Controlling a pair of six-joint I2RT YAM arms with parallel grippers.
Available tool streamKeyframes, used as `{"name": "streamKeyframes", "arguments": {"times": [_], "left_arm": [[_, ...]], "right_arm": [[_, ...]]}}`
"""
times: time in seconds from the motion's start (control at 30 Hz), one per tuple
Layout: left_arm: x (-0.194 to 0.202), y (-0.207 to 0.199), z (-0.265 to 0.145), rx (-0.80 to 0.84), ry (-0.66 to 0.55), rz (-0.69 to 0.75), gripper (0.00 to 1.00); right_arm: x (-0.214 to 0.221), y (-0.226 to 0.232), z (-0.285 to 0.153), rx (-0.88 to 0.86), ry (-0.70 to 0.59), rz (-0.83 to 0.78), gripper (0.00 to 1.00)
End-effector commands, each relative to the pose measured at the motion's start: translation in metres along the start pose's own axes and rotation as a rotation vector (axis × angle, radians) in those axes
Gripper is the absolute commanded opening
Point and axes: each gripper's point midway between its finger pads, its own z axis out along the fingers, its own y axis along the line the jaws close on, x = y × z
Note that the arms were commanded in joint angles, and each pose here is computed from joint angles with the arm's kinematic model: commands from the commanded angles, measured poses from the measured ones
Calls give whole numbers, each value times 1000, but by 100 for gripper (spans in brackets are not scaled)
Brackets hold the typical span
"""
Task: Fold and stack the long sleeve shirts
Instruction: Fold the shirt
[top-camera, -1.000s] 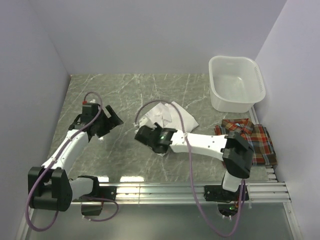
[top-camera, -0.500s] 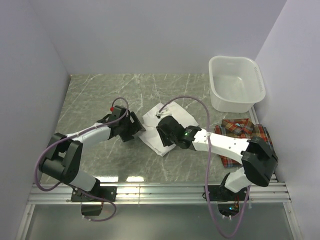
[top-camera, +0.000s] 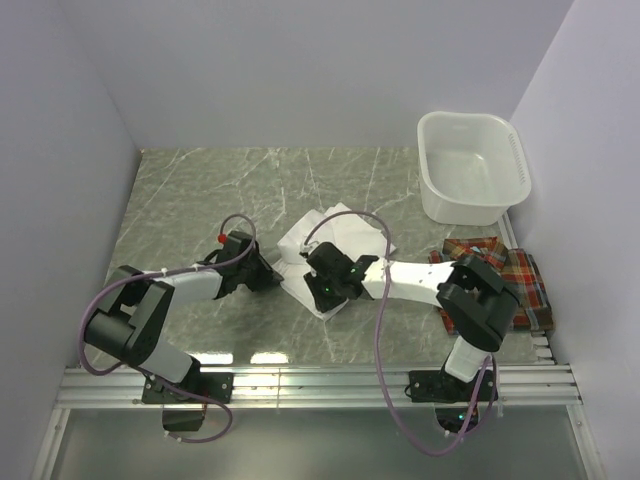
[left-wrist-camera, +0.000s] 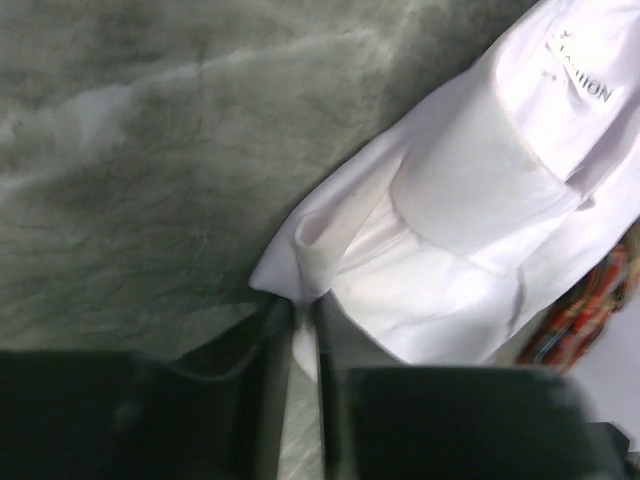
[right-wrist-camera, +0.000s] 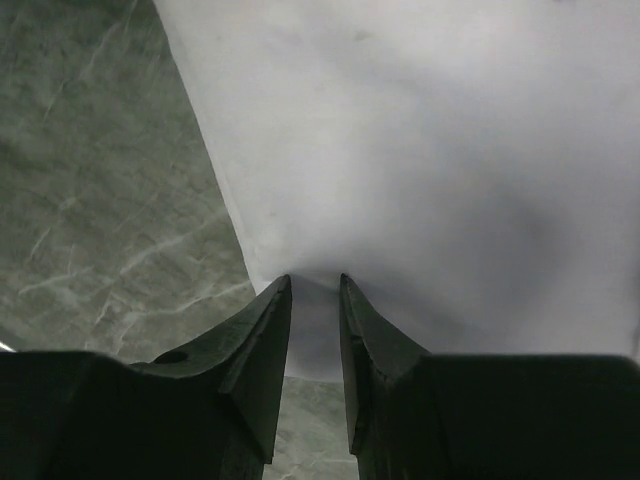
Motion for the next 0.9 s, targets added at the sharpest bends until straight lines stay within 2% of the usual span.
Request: {"name": "streamKeyframes", "arguments": {"times": [0.0,0.07,0.3,0.43,0.47,0.53,0.57,0.6,0.7,0.73,0.77,0.87], "left_arm": [[10,27,6,-36,8,-23,13],[9,38,5,-39,6,-46,1],[-2,61,0,-37,7,-100,0],[-27,70,0,-108,-14,-62,1],[-47,66,1,-122,-57,-28,2],[-53,73,3,-165,-35,-14,5],[-70,63,3,-151,-58,11,8],[-74,63,3,-168,-60,17,10],[-96,42,-5,-138,-110,50,27],[-98,41,-8,-145,-113,54,39],[-105,33,-13,-140,-135,64,61],[-109,26,-35,-133,-174,63,82]], "right_arm": [[16,21,1,-88,69,-58,33],[20,24,3,-91,92,-81,33],[27,42,-2,-152,133,-136,33],[5,40,-19,-115,53,-148,34],[-4,39,-25,-102,31,-149,34],[-21,35,-39,-78,-24,-146,38],[-37,26,-46,-43,-63,-124,40],[-47,22,-54,-30,-97,-104,45],[-78,-13,-68,42,-181,9,55],[-85,-23,-73,43,-200,63,57],[-91,-28,-76,11,-211,103,58],[-111,-67,-86,12,-289,264,58]]}}
